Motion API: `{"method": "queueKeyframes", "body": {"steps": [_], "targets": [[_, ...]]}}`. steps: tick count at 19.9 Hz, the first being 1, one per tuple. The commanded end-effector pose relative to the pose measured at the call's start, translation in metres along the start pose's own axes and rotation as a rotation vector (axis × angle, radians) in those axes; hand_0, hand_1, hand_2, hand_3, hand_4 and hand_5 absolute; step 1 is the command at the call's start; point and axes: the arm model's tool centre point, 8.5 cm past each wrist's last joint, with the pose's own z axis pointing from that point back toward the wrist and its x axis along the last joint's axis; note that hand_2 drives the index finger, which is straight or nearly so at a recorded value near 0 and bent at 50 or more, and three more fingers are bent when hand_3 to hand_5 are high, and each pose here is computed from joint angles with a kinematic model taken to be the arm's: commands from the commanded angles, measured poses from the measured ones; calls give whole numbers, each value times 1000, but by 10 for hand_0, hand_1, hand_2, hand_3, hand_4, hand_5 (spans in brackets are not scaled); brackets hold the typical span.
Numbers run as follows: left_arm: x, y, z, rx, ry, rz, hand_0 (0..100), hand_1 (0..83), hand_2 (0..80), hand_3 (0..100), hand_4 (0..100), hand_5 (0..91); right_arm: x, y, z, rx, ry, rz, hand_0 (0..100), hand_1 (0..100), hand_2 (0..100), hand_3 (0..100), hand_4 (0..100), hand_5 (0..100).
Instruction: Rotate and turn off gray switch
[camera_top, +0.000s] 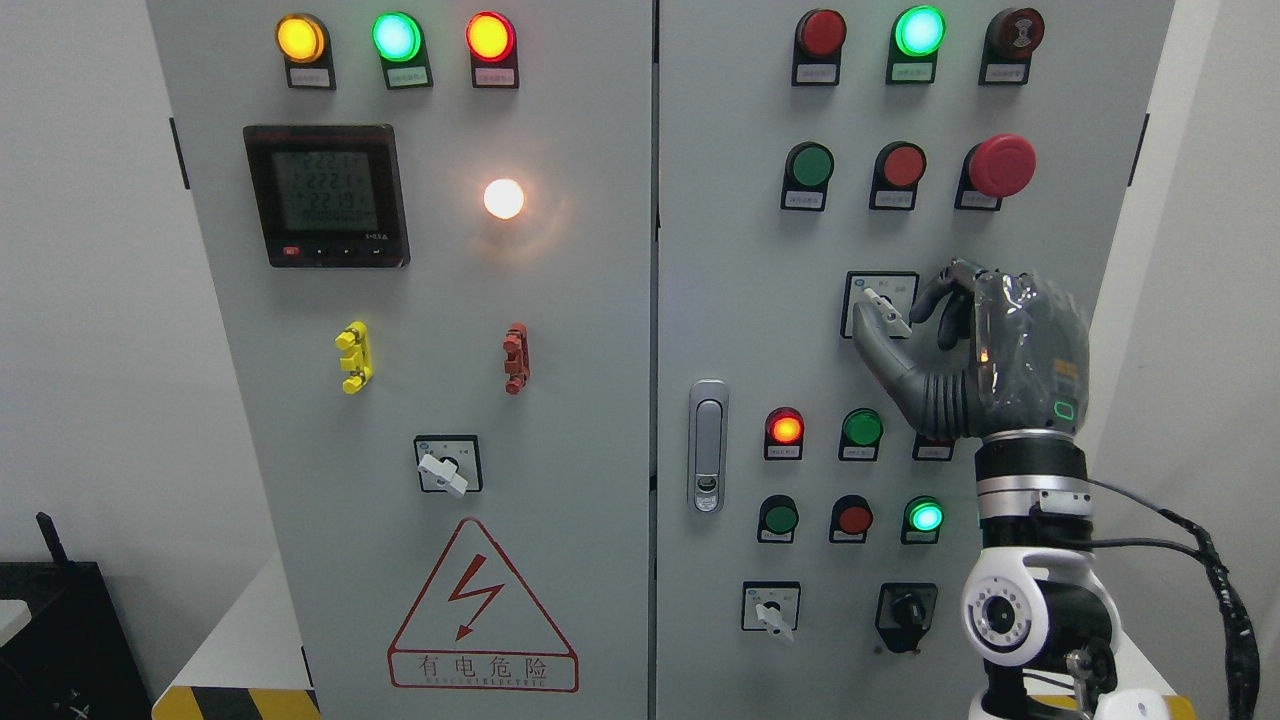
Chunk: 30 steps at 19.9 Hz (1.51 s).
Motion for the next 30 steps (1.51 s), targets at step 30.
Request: {"method": "queueKeyframes", "body": {"steps": [30], "targets": [[0, 0, 0, 2, 0, 32, 120, 389, 0, 0, 0, 0, 4, 5, 0, 15, -5, -4, 489, 371, 721, 975, 896, 1000]]}}
